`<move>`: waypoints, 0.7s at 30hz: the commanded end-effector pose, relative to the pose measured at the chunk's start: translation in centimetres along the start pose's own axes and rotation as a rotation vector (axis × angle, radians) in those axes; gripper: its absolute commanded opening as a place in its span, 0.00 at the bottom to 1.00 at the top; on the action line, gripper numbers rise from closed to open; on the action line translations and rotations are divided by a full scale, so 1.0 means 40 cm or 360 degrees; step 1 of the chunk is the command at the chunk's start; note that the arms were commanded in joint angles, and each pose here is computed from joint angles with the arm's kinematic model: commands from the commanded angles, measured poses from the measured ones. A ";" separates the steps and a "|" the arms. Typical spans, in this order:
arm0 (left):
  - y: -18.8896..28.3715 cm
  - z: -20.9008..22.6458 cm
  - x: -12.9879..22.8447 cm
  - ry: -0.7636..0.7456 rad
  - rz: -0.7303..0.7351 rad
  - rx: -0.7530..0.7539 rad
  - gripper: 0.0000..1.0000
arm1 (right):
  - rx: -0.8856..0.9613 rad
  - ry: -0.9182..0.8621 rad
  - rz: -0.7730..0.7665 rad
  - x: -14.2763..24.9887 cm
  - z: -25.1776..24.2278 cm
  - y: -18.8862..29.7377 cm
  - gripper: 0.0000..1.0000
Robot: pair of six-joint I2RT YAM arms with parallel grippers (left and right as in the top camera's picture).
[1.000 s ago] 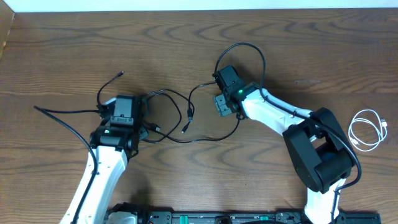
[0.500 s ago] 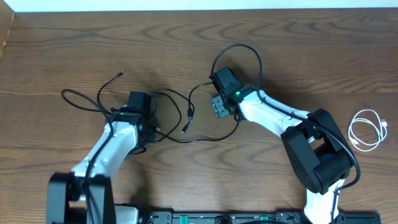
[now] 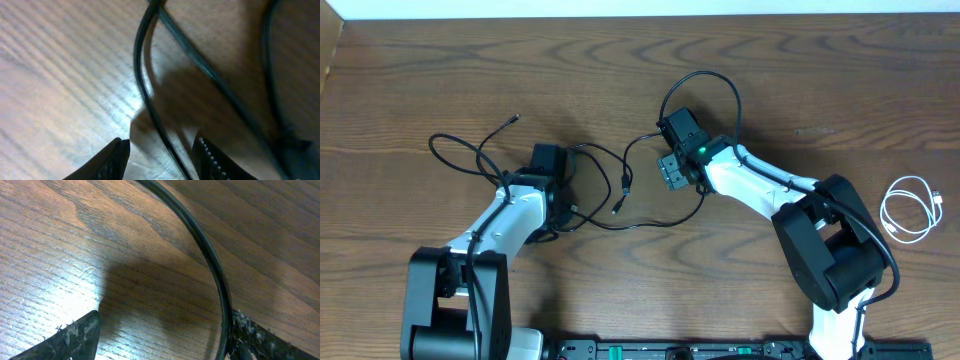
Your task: Untangle cables
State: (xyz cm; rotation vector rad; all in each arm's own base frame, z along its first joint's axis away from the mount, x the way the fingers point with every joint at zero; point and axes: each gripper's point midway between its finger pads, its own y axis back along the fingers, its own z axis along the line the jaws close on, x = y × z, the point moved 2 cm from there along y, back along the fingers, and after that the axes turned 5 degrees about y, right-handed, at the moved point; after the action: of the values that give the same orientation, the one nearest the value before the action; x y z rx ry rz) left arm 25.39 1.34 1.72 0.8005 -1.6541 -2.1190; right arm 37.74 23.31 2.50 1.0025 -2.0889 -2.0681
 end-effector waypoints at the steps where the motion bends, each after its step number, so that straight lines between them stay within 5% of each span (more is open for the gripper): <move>1: -0.037 0.045 0.064 -0.0051 0.0167 -0.0136 0.46 | 0.0006 0.0031 0.0004 0.005 0.002 -0.002 0.76; 11: -0.024 0.070 0.091 -0.0184 0.0256 -0.0182 0.51 | 0.0005 0.0030 0.0000 0.004 0.003 -0.002 0.82; 21: 0.125 0.015 0.018 -0.0039 0.0017 0.0255 0.60 | 0.0005 0.0030 0.0000 0.004 0.003 -0.002 0.85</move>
State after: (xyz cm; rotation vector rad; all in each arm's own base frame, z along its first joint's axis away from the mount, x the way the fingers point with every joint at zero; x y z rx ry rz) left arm 23.28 0.35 3.96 0.6987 -1.7567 -2.0667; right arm 37.79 23.34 2.52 1.0125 -2.0849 -2.0626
